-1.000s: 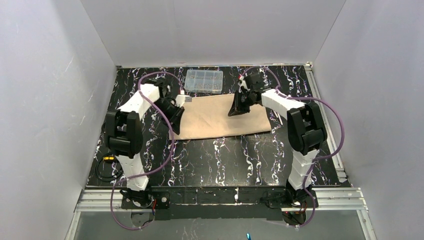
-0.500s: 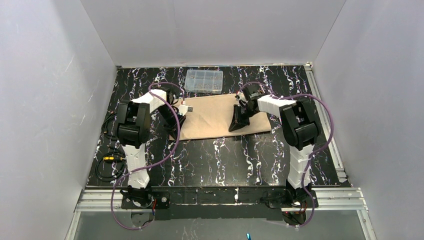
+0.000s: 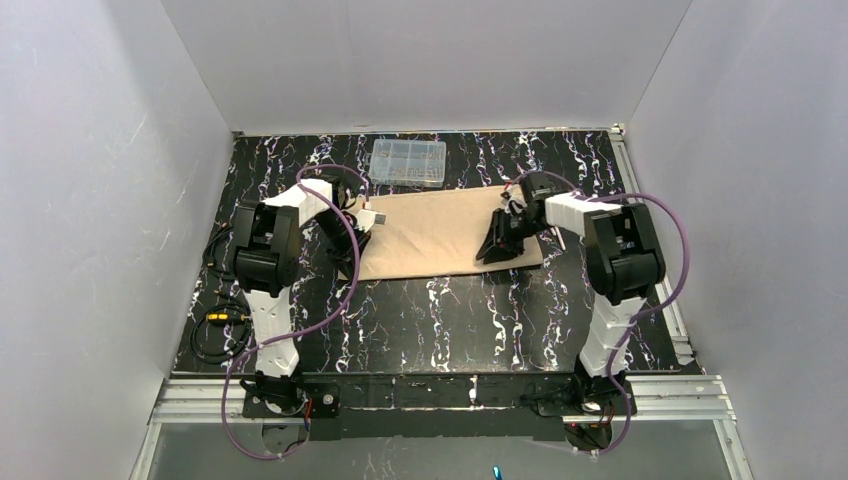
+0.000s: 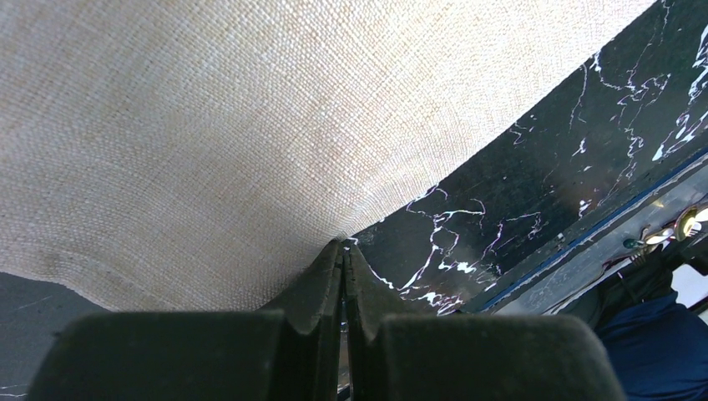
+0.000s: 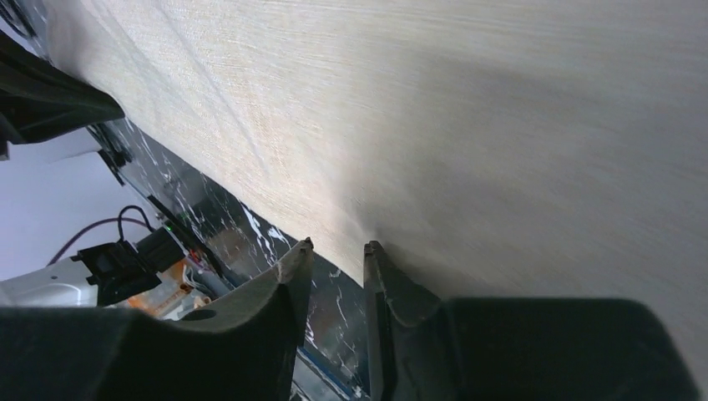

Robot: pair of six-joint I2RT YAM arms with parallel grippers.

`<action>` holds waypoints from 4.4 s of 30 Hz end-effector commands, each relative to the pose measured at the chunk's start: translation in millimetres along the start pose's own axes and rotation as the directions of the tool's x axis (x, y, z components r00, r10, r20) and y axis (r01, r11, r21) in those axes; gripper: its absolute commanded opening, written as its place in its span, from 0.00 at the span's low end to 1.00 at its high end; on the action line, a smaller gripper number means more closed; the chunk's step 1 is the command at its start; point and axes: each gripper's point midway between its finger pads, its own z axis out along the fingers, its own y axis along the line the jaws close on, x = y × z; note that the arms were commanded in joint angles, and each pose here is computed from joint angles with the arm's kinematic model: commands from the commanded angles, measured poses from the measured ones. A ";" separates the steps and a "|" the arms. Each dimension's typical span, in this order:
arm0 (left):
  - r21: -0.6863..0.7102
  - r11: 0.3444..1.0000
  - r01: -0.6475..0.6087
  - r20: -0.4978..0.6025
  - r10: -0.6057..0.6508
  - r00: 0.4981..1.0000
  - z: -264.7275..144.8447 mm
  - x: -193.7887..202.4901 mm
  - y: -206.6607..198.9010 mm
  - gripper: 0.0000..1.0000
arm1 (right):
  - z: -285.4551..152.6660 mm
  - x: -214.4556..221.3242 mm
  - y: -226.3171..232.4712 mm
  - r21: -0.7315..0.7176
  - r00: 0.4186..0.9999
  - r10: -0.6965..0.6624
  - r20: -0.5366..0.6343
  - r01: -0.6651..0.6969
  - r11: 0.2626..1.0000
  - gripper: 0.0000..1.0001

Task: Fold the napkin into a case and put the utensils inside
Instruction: Smooth out the rectangle-folded napkin at the center of the board, then pick up the rectangle-folded napkin from the center of the board, then fold the rectangle-folded napkin at the center of the board.

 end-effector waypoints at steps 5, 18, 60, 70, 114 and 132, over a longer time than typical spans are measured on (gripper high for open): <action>-0.095 0.995 -0.027 -0.026 0.024 0.999 6.0 7.7 32.8 0.00 | -54.4 -8.3 -47.3 0.121 0.989 0.094 0.113 -0.107 0.987 0.30; -0.113 0.993 -0.044 -0.033 0.041 0.999 3.2 7.9 37.3 0.00 | -59.4 -2.2 -107.8 0.235 0.954 0.236 0.184 -0.276 0.932 0.15; -0.092 0.996 -0.001 0.136 0.014 0.991 -70.4 -25.1 31.0 0.00 | -100.8 34.0 -101.8 0.219 0.901 0.306 0.308 -0.380 0.899 0.65; -0.082 0.996 0.046 0.132 -0.035 0.991 -57.8 -16.2 47.3 0.00 | -84.8 21.4 -106.6 0.127 0.843 0.377 0.383 -0.453 0.882 0.54; -0.003 0.960 0.281 0.255 -0.271 0.928 -41.8 0.8 92.2 0.00 | 59.5 6.6 259.2 0.048 0.885 -0.419 0.202 0.419 0.907 0.01; 0.033 0.953 0.302 0.248 -0.301 0.921 -35.7 1.0 87.8 0.00 | 112.9 20.2 306.9 -0.155 0.895 -0.421 0.150 0.442 0.884 0.01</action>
